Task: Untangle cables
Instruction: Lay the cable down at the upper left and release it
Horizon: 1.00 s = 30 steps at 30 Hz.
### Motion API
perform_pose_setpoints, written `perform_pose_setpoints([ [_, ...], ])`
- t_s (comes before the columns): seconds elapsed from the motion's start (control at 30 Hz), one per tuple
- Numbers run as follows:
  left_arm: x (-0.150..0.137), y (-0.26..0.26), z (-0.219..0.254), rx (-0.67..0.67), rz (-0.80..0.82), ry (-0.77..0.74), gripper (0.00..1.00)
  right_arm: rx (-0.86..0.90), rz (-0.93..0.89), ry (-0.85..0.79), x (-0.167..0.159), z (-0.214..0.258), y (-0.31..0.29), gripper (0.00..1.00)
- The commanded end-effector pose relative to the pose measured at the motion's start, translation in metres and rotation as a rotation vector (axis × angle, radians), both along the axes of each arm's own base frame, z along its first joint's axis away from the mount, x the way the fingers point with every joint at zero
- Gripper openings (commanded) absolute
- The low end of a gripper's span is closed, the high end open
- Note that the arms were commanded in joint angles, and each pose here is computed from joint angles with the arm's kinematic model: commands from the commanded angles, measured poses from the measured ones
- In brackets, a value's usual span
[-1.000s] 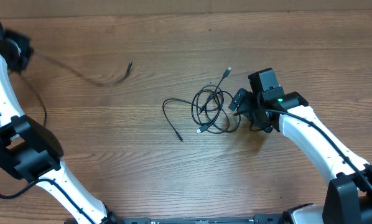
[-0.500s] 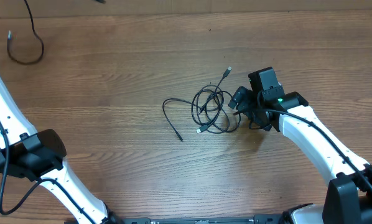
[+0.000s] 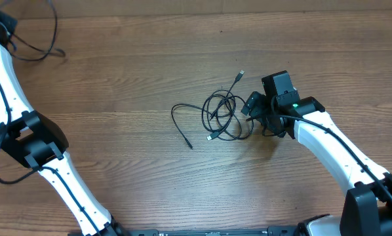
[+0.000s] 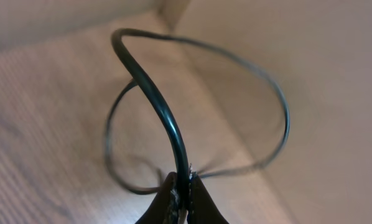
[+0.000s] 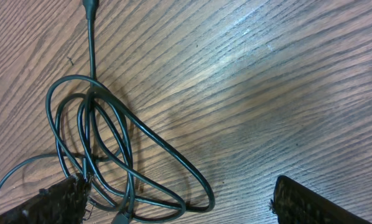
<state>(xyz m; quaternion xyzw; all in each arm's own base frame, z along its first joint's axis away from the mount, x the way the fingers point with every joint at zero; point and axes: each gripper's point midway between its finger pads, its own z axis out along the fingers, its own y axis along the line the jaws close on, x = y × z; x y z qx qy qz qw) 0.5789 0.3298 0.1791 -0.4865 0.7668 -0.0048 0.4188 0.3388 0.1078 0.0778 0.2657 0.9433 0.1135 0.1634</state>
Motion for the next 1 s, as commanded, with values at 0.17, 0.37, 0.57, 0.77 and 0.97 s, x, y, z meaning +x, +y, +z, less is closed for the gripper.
perform_pose_setpoints([
  [0.17, -0.034, 0.003, -0.1, -0.135, 0.171, 0.228, 0.46, -0.01, -0.005, -0.006, 0.001, 0.0, -0.002, 0.93],
  [0.37, -0.024, -0.022, -0.061, -0.224, 0.059, 0.143, 1.0, 0.003, 0.001, -0.002, 0.0, 0.0, 0.0, 1.0],
  [0.57, -0.045, -0.069, 0.063, -0.201, -0.116, 0.039, 1.0, 0.002, 0.001, -0.002, 0.0, 0.0, 0.0, 1.0],
  [0.77, -0.104, -0.128, 0.115, -0.189, -0.214, 0.153, 1.0, 0.003, 0.001, -0.003, 0.0, 0.0, 0.0, 1.0],
  [0.97, -0.157, -0.164, 0.142, -0.086, -0.19, 0.297, 0.99, 0.003, 0.001, -0.003, 0.0, 0.0, 0.0, 1.0],
])
